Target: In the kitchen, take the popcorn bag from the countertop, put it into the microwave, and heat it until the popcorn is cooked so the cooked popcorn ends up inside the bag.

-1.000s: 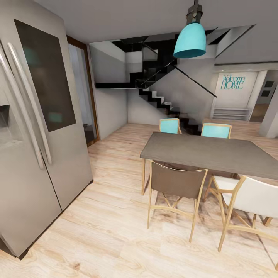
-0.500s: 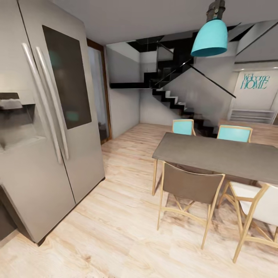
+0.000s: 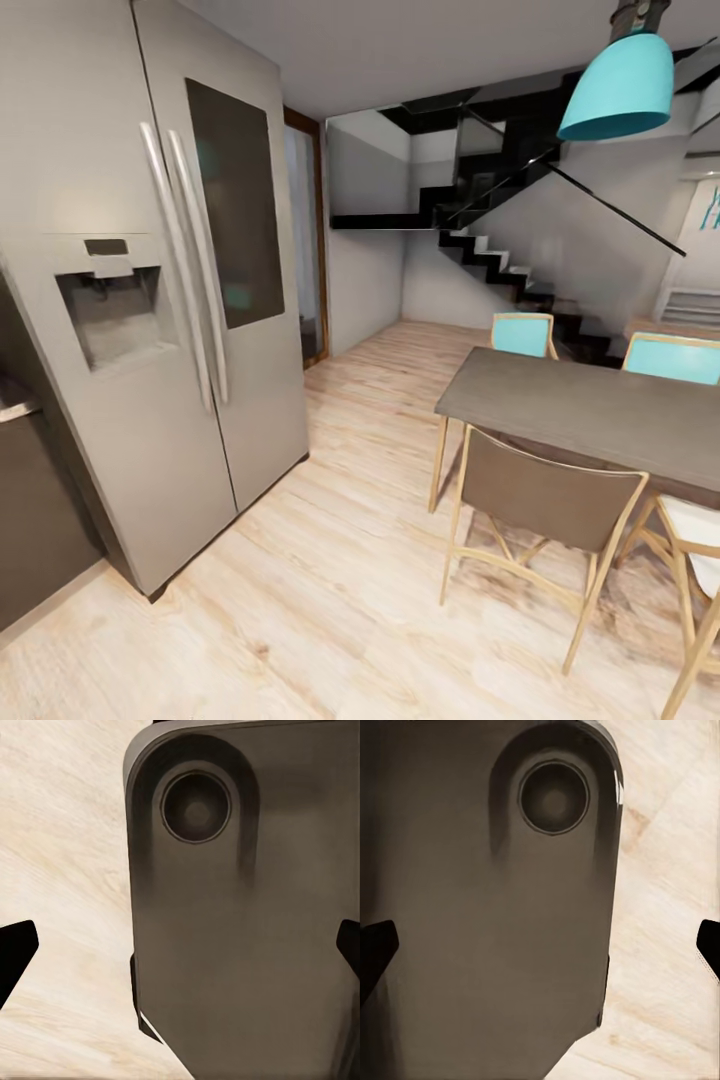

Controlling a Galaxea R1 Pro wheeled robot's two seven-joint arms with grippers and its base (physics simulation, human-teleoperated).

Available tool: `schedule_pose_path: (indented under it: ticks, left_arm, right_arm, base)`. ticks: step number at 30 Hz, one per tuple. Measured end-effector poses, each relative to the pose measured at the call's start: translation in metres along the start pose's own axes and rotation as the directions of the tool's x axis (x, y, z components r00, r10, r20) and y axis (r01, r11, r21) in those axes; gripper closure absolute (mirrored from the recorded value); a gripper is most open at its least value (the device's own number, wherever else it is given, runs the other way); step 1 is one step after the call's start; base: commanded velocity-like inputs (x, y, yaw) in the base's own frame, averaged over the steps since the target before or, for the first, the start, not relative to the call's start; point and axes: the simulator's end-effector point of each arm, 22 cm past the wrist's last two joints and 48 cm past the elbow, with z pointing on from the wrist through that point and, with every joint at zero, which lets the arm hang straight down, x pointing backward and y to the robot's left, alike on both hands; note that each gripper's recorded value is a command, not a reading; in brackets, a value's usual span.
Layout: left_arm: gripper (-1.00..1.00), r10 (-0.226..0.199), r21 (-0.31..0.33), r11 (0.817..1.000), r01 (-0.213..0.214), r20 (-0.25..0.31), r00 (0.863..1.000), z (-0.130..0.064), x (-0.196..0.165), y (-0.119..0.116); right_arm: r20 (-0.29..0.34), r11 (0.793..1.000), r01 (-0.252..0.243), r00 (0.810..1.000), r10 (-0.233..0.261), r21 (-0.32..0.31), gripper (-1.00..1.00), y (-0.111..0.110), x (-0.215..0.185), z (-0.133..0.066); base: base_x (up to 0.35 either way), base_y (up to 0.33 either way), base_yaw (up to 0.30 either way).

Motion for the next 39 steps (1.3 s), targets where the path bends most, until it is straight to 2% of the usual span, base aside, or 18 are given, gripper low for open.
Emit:
schedule_pose_path:
  ticks: [16, 20, 25, 26, 27, 31, 33, 36, 39]
  left_arm:
    - [-1.00, -0.009, -0.001, 1.000, 0.009, 0.003, 1.000, 0.000, -0.001, 0.000]
    - [-1.00, -0.017, 0.012, 1.000, 0.016, 0.070, 0.997, -0.001, -0.034, -0.009]
    - [-1.00, -0.030, 0.024, 0.999, 0.029, 0.070, 0.997, -0.001, -0.036, -0.018]
    - [-1.00, -0.048, 0.025, 0.999, 0.047, 0.070, 0.996, -0.001, -0.036, -0.017]
    - [-1.00, -0.084, 0.027, 0.996, 0.082, 0.068, 0.994, -0.001, -0.035, -0.017]
    - [-1.00, -0.235, 0.033, 0.972, 0.233, 0.066, 0.970, -0.001, -0.035, -0.014]
    - [-1.00, -0.264, 0.028, 0.965, 0.262, 0.062, 0.963, -0.001, -0.033, -0.011]
    - [-1.00, -0.283, 0.015, 0.959, 0.282, 0.054, 0.958, -0.001, -0.028, -0.005]
    - [-1.00, -0.331, 0.010, 0.943, 0.331, 0.054, 0.942, -0.001, -0.028, 0.000]
  right_arm:
    - [0.003, 1.000, -0.011, 1.000, 0.011, 0.001, -1.00, 0.000, -0.001, 0.000]
    - [0.003, 1.000, -0.012, 1.000, 0.012, 0.001, -1.00, 0.000, -0.001, 0.000]
    - [0.003, 1.000, -0.010, 1.000, 0.010, 0.001, -1.00, 0.000, -0.001, 0.000]
    - [0.003, 1.000, -0.011, 1.000, 0.011, 0.001, -1.00, 0.000, -0.001, 0.000]
    - [0.003, 1.000, -0.011, 1.000, 0.011, 0.001, -1.00, 0.000, -0.001, 0.000]
    - [0.003, 1.000, -0.012, 1.000, 0.012, 0.001, -1.00, 0.000, -0.001, 0.000]
    - [0.003, 1.000, -0.012, 1.000, 0.012, 0.001, -1.00, 0.000, -0.001, 0.000]
    - [0.003, 1.000, -0.013, 1.000, 0.013, 0.001, -1.00, 0.000, -0.001, 0.000]
    - [0.003, 1.000, -0.012, 1.000, 0.012, 0.000, -1.00, 0.000, -0.001, 0.000]
  base:
    - [0.000, 0.000, 0.277]
    - [0.000, 0.000, 0.277]
    - [0.000, 0.000, 0.277]
    - [0.000, 0.000, 0.277]
    - [0.000, 0.000, 0.277]
    - [0.000, 0.000, 0.277]
    - [0.000, 0.000, 0.277]
    - [0.000, 0.000, 0.277]
    - [0.000, 0.000, 0.277]
